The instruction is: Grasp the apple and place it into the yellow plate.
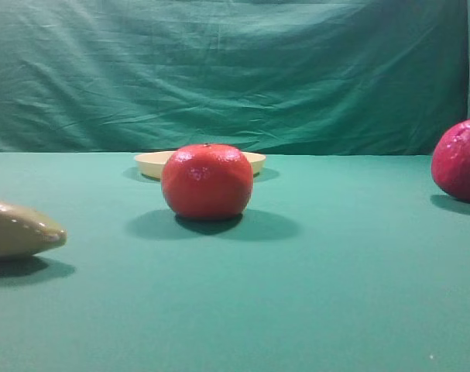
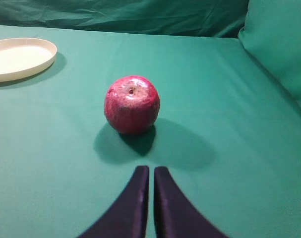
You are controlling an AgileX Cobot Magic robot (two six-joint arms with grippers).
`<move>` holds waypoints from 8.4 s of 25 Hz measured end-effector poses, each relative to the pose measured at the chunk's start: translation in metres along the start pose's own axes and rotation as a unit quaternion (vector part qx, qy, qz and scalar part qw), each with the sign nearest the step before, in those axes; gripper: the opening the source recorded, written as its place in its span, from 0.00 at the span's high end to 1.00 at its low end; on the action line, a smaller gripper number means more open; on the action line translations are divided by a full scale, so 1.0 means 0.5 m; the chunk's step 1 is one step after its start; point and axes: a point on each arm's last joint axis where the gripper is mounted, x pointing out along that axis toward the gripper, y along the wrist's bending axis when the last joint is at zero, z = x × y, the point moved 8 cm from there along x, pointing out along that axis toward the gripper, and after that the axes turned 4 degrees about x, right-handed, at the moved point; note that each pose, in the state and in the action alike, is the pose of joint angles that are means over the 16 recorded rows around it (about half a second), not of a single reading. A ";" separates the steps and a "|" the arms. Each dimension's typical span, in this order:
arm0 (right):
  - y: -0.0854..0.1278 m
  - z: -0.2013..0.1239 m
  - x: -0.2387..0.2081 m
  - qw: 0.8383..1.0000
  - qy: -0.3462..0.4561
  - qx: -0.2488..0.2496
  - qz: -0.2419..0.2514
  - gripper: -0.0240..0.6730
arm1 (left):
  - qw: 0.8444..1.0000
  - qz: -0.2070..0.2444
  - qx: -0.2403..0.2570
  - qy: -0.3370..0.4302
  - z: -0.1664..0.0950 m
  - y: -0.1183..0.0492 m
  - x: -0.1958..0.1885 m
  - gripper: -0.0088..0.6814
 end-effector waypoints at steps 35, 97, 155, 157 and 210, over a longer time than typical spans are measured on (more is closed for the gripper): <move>0.011 0.075 -0.009 0.994 -0.110 0.024 0.019 0.95 | 1.000 0.000 0.000 0.000 0.000 0.000 0.000 0.76; 0.088 0.156 0.383 0.924 0.373 -0.083 0.025 0.07 | 1.000 0.000 0.000 0.000 0.000 0.000 0.000 0.76; 0.557 0.222 0.712 0.954 0.139 -0.137 0.225 0.12 | 1.000 0.000 0.000 0.000 0.000 0.000 0.000 0.76; 0.558 0.241 0.703 0.954 0.133 -0.142 0.228 0.13 | 1.000 0.000 0.000 0.000 0.000 0.000 0.000 0.76; 0.221 0.431 -0.079 0.964 0.046 -0.074 0.251 0.97 | 1.000 0.000 0.000 0.000 0.000 0.000 0.000 0.76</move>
